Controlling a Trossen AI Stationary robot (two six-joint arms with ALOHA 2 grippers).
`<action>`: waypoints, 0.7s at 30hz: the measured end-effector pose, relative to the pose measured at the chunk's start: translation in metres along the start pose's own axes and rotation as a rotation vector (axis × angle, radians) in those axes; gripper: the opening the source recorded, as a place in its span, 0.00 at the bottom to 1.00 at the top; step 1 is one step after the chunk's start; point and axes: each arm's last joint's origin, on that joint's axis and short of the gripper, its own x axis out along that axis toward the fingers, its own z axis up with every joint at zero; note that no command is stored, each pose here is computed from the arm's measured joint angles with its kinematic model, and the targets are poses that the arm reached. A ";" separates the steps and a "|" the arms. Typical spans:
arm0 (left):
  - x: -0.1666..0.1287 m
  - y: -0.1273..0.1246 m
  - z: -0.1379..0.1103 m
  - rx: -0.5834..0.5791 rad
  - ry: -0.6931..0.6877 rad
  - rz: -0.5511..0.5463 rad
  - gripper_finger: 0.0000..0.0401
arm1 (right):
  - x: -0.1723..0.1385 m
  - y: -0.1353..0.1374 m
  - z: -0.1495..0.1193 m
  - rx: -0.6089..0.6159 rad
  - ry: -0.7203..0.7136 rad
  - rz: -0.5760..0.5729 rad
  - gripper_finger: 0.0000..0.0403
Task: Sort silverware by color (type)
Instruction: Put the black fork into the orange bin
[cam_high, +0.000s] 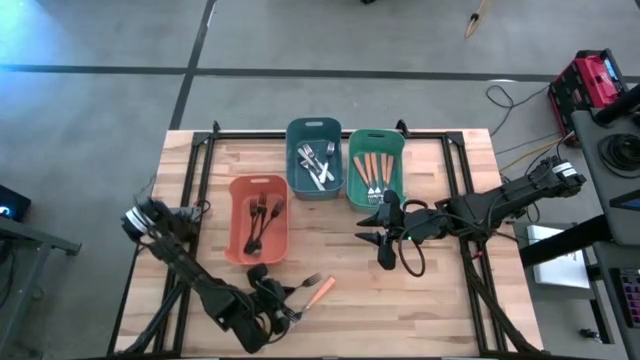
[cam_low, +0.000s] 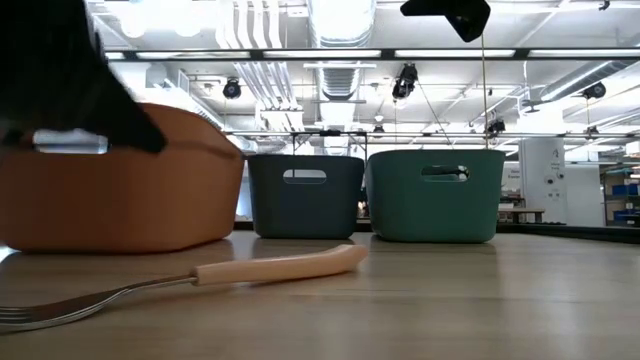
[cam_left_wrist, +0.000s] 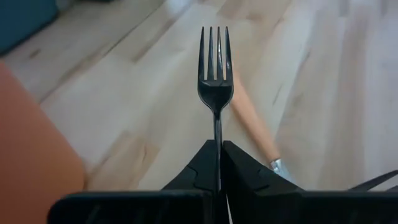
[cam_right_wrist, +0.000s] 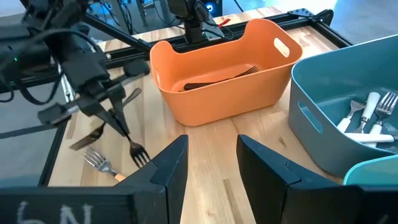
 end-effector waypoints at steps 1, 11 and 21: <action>-0.003 -0.001 0.004 0.003 -0.005 -0.009 0.00 | 0.000 0.000 0.000 0.000 0.000 0.000 0.32; -0.030 0.003 0.039 0.046 -0.046 -0.037 0.00 | 0.000 0.001 -0.001 -0.003 0.002 0.006 0.32; -0.001 -0.002 0.005 0.073 -0.050 0.064 0.00 | -0.004 0.009 -0.004 -0.018 0.008 0.034 0.32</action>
